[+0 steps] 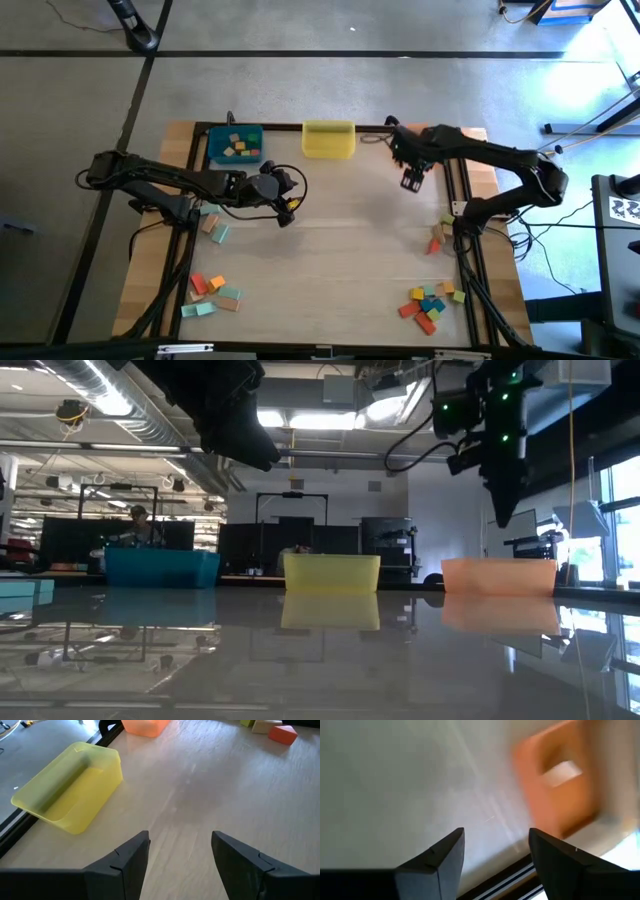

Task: Sort blocks by size
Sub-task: Put the orange triangle block into the orange bin

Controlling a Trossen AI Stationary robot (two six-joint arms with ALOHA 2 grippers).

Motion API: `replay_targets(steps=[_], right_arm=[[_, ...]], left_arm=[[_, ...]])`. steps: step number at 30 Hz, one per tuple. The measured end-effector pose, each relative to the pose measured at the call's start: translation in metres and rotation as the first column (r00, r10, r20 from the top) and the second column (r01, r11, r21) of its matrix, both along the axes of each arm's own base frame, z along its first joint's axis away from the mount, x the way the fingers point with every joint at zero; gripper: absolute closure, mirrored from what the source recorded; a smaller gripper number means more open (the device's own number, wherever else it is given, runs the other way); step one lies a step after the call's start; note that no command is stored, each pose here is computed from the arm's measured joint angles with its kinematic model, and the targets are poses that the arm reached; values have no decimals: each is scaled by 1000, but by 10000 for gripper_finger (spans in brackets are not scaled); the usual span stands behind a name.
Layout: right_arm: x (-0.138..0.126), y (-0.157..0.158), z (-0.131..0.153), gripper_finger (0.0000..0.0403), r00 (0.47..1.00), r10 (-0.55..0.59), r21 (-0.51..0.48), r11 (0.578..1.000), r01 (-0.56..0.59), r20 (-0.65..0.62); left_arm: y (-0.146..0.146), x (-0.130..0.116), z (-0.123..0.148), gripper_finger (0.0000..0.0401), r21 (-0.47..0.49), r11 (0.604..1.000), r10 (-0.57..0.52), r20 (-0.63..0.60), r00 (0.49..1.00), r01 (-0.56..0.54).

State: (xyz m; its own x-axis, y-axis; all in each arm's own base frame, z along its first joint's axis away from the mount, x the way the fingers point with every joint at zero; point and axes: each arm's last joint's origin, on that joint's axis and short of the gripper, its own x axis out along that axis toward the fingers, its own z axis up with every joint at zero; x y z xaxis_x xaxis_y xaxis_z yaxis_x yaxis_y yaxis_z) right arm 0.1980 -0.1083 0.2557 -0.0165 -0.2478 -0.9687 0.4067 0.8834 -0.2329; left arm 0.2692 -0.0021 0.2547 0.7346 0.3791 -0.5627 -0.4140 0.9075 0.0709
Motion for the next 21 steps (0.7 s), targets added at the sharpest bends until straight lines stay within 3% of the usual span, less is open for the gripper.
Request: replay_targets(steps=[11,21], right_arm=[[7,72,-14,188,989,103,77,992,-95,-105],[-7,130,-37,188,957,216,147,971,-190,-192]], left_arm=[[0,0,0,198,2,1000,-2,-1,1000,2],[0,0,0,198,2,1000,-2,0,1000,2]])
